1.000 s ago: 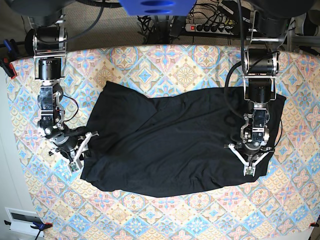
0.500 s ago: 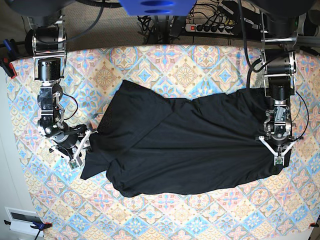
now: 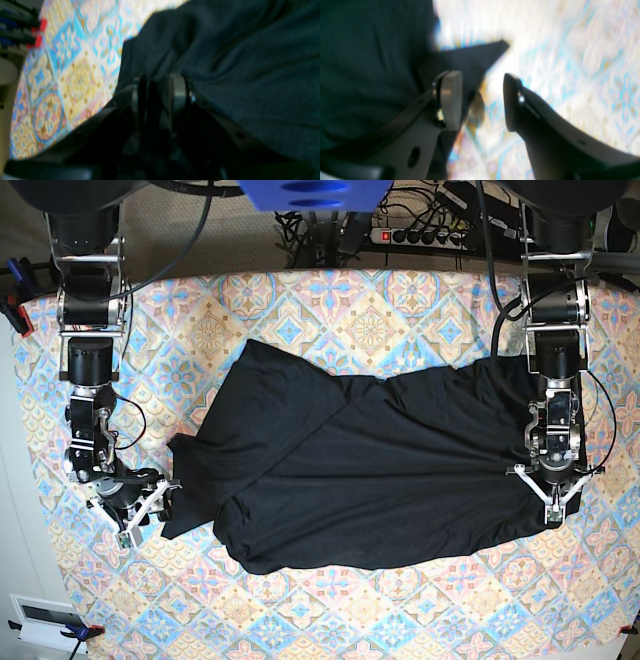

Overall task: Layout the t-shirt on the table in an organized manner, then fold the t-shirt properly
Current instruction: 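Regrasp the shirt edges with both grippers, right gripper at the hem corner, then lift the shirt fabric with the right gripper toward the left gripper, then grasp the shirt fabric with the left gripper and pull it away from the right gripper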

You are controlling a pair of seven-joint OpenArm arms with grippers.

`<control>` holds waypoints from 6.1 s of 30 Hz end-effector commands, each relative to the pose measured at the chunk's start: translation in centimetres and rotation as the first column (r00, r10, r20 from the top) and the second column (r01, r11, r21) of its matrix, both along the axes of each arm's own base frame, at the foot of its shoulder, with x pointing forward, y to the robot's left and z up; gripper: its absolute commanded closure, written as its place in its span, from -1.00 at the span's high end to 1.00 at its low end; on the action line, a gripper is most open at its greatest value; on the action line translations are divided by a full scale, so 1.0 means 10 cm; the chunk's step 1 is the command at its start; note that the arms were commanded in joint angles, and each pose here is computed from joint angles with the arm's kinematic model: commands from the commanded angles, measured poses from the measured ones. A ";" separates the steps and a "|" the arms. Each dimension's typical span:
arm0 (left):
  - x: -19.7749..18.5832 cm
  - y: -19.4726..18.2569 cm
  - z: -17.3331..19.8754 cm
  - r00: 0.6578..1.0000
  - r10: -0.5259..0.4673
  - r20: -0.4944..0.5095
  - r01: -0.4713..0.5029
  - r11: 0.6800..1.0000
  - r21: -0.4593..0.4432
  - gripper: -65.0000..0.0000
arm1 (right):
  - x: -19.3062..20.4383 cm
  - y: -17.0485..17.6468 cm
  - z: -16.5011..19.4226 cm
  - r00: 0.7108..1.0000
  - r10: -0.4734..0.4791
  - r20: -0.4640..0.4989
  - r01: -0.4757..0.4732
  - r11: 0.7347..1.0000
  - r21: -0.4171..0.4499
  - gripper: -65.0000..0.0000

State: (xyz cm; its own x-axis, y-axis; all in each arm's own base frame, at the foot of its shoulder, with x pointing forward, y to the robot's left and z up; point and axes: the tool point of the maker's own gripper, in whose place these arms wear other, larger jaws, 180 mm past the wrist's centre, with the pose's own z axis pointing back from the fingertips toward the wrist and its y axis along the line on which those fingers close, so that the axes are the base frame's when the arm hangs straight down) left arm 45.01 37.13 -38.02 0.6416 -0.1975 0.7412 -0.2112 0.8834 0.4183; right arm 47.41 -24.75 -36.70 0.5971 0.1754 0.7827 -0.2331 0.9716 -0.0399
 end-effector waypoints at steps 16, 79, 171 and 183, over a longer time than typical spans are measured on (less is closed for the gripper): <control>-0.06 0.02 -0.02 0.997 0.054 0.057 -0.047 0.992 -0.114 -0.50 | 0.33 0.33 0.05 0.997 0.068 0.024 -0.068 0.998 0.005 -0.03; -0.34 0.06 0.04 0.961 0.268 0.074 -0.200 0.851 -0.486 -0.50 | -0.34 0.55 0.59 0.953 0.126 0.277 -0.128 0.992 -0.010 -1.00; -1.79 -3.44 0.00 0.699 -0.714 -0.047 0.630 0.646 -0.432 -1.00 | -1.42 1.83 0.49 0.761 0.628 0.164 -0.621 0.778 -0.097 -0.55; -2.05 -2.34 0.26 0.882 -0.471 -0.009 0.402 0.761 -0.509 -1.00 | -1.41 1.70 0.16 0.795 0.602 0.079 -0.600 0.799 -0.049 -0.55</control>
State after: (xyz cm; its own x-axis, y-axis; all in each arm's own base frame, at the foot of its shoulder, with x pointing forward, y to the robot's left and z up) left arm 23.87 13.47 -36.51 0.7019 -0.1210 0.7019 0.2678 0.9580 -0.1027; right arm 32.01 -7.95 -37.25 0.3496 0.5217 0.7782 -0.7689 0.6344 -0.0799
